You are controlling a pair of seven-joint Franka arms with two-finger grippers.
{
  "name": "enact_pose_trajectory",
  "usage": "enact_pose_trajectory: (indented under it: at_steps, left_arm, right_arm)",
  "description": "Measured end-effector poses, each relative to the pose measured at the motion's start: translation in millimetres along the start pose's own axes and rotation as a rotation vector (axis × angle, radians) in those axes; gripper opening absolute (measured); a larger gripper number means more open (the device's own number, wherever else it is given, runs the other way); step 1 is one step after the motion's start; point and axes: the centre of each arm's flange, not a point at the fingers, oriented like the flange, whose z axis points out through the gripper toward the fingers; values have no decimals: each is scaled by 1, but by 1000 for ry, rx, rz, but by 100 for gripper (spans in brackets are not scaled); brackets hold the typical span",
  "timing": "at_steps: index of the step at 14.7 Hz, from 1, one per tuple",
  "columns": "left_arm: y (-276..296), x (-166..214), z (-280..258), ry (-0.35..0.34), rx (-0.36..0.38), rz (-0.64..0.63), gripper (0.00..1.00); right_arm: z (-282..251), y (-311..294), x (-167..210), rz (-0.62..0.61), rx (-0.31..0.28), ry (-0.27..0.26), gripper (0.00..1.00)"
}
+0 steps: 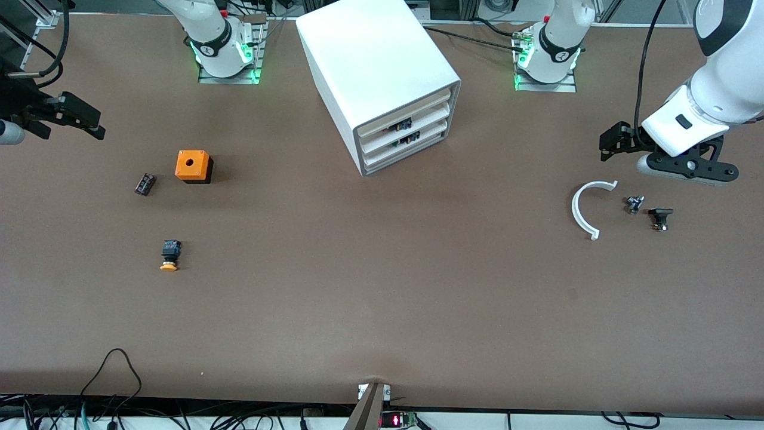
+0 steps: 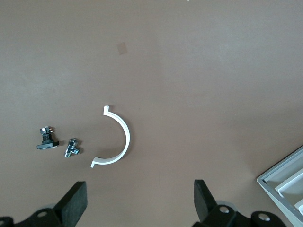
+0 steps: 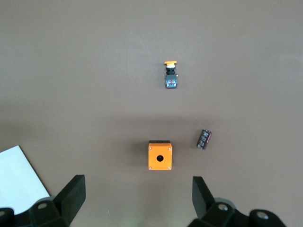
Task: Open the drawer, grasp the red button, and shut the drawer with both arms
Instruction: 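Move the right gripper toward the cabinet while the left gripper reaches the drawer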
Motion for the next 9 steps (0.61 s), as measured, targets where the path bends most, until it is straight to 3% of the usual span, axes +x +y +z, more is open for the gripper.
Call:
enact_pose_trajectory:
  at_steps: [5, 9]
  left_arm:
    - [0, 1, 6, -20, -2, 0, 100]
    - [6, 3, 23, -92, -7, 33, 100]
  right_arm:
    - [33, -3, 15, -17, -2, -73, 100]
    - [59, -16, 27, -35, -5, -121, 100]
